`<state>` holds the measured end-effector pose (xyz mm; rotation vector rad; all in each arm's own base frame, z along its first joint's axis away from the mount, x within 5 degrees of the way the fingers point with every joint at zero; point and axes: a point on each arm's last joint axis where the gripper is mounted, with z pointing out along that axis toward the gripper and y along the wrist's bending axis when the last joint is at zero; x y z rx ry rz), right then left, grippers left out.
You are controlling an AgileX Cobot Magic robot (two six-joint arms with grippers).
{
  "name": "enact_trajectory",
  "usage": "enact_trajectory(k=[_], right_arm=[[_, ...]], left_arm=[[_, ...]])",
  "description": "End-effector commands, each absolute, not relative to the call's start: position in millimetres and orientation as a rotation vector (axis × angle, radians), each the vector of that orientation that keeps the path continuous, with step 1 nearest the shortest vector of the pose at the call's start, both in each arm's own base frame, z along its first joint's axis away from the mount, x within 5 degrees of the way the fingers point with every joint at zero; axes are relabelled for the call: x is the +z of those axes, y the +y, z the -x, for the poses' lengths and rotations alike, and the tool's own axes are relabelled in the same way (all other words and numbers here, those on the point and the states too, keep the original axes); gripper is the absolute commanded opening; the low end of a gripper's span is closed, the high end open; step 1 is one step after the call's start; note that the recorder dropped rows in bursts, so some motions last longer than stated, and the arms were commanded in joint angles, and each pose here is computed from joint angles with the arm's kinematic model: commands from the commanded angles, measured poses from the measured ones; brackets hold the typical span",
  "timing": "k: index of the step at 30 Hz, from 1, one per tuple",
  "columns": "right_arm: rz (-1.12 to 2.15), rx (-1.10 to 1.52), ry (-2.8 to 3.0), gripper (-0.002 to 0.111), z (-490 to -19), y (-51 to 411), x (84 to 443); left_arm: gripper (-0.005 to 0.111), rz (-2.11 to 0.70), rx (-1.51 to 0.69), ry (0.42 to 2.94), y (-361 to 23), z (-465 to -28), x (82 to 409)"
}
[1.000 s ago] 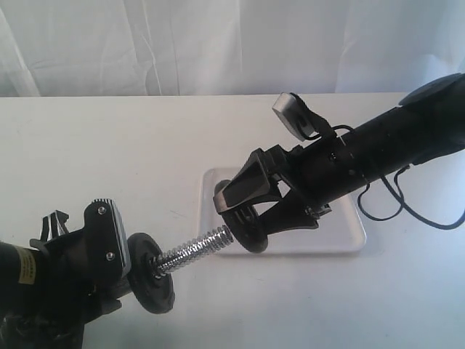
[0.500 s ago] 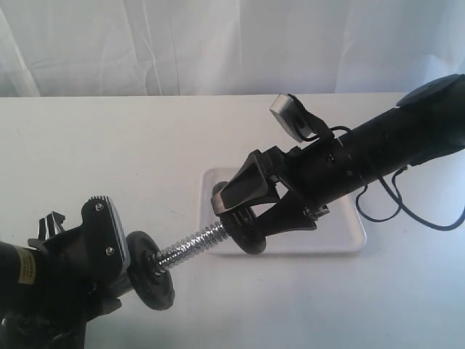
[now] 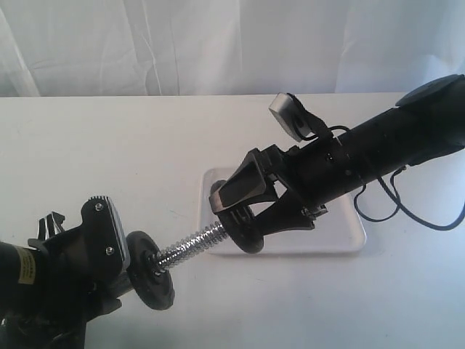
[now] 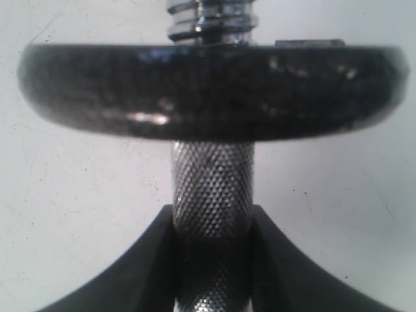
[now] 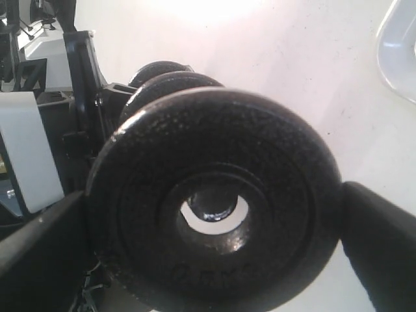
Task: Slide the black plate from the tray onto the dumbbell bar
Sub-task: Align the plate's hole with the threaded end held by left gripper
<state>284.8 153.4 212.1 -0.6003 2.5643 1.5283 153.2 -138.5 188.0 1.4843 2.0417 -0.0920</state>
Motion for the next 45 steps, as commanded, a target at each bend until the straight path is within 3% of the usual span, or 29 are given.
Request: enact_trajectory(k=[1,19,45], right_arm=[[0.593,1.617,2.516,0.0,-282,158,220],[0.568,1.659,2.602,0.0,-283,168,195],[0.613,1.693,2.601,0.0,-275,184,196]], left_arm=[[0.0,-1.314,-0.134,1.87,-148,-163,216],[0.0,-1.302,-0.139,1.869,-148,-163,217],[0.0,-1.278,-0.142,1.837,-150,-165,220]])
